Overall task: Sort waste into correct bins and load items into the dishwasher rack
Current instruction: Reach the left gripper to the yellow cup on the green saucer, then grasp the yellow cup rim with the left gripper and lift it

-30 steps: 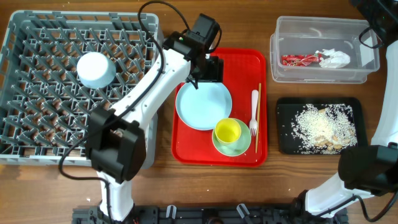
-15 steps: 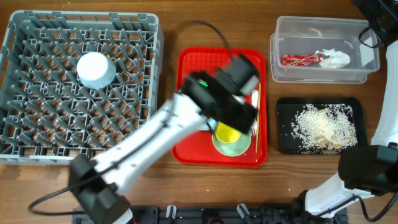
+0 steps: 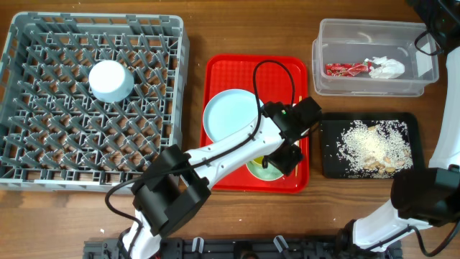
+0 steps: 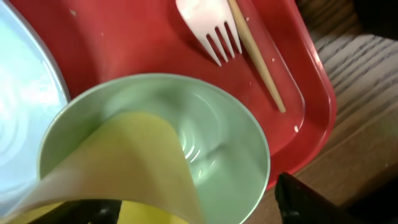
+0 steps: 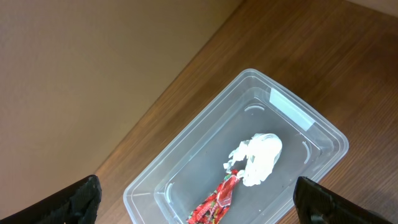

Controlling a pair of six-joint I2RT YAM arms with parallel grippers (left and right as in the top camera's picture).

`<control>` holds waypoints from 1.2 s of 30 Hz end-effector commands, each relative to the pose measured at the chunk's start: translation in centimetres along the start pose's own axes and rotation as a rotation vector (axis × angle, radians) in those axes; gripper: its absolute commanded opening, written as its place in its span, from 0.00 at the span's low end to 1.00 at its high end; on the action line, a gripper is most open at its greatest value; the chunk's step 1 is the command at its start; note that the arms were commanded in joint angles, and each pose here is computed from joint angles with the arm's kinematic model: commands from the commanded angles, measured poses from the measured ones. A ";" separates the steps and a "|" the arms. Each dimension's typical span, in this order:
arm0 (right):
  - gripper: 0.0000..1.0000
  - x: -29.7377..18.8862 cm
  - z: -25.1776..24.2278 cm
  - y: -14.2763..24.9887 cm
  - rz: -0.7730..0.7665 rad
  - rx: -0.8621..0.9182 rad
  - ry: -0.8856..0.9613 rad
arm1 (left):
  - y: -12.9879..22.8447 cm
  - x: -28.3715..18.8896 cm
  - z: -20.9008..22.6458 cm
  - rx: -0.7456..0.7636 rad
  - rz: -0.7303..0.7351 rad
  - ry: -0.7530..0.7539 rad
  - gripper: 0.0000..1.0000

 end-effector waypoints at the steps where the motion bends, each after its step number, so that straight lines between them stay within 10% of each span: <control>1: 1.00 0.4 0.0 0.0 -0.004 0.008 0.015 | 0.0 0.3 0.3 0.010 -0.001 -0.021 0.61; 10: 1.00 0.4 0.0 0.0 -0.004 0.008 0.015 | 0.6 1.3 0.5 0.008 0.020 -0.027 0.36; 14: 1.00 0.4 0.0 0.0 -0.004 0.008 0.015 | 0.5 1.3 0.5 0.009 0.008 -0.034 0.04; 28: 1.00 0.4 0.0 0.0 -0.004 0.008 0.015 | 0.5 -2.6 0.3 -0.015 -0.108 -0.014 0.04; 36: 1.00 0.4 0.0 0.0 -0.004 0.008 0.015 | 0.8 -6.5 2.5 -0.112 -0.288 -0.288 0.04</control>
Point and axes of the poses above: each gripper's point midway between its finger pads, its own x axis out along the fingers, its own z axis along the line the jaws close on, y = z × x, the point moved 10 cm from there along -x, back along the fingers, and after that the axes turned 5 degrees about -x, right-handed, at the moved point
